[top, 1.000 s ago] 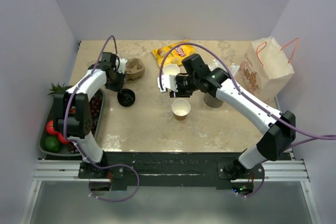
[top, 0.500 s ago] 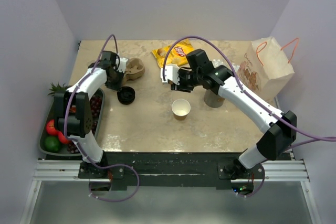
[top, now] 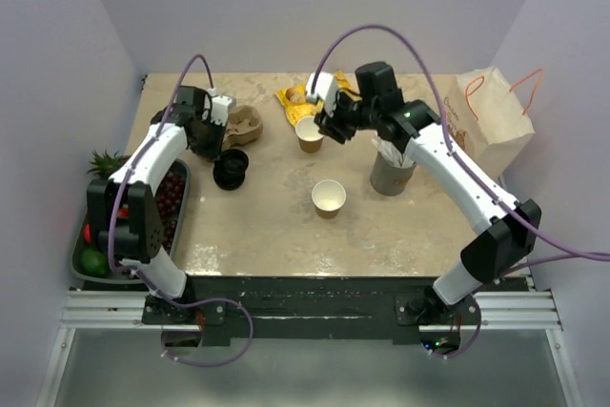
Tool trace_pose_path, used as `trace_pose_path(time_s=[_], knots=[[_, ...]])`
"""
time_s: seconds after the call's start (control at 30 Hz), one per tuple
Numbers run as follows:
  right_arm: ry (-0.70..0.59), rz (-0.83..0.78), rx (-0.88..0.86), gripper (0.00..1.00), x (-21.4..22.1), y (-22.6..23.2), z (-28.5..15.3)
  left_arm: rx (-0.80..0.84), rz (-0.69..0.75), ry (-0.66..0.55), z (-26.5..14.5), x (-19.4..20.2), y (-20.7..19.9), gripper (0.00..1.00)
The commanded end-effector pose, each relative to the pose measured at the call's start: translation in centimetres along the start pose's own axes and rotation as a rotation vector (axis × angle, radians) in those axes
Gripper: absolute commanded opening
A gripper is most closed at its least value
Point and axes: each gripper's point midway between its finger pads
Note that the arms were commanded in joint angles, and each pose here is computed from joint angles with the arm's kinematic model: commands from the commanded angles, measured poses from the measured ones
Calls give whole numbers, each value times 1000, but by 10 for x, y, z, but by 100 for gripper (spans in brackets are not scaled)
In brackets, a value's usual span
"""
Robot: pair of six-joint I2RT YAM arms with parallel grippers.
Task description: Pack the takeout coffee
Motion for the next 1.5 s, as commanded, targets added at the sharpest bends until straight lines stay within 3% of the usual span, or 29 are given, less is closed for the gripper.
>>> trace_pose_path(time_s=[0.0,0.27,0.4,0.57,1.13,1.47], knots=[[-184,280,44,47,-41,-45,-11,104,92,-209,-49,-40,-27,0],[-330,541,-160,64,-82,-34,-2,270,380,-688,-123,-82,-97,0],[-409,612,-265,66,-103,-28,-5,291,508,-823,-146,-83,-131,0],[-393,630,-337,67,-97,-13,0,314,620,-943,-164,-85,-164,0],[-298,671,-299,62,-72,-4,9,290,626,-1021,-172,-89,-185,0],[-322,671,-352,42,-74,2,12,290,620,-1016,-169,-88,-190,0]])
Point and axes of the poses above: each gripper's point midway between its finger pads, its own z axis out along the fingers, its own y axis along the line the jaws close on, x = y × z, and after that the axes turned 12 degrees about -z, right-handed
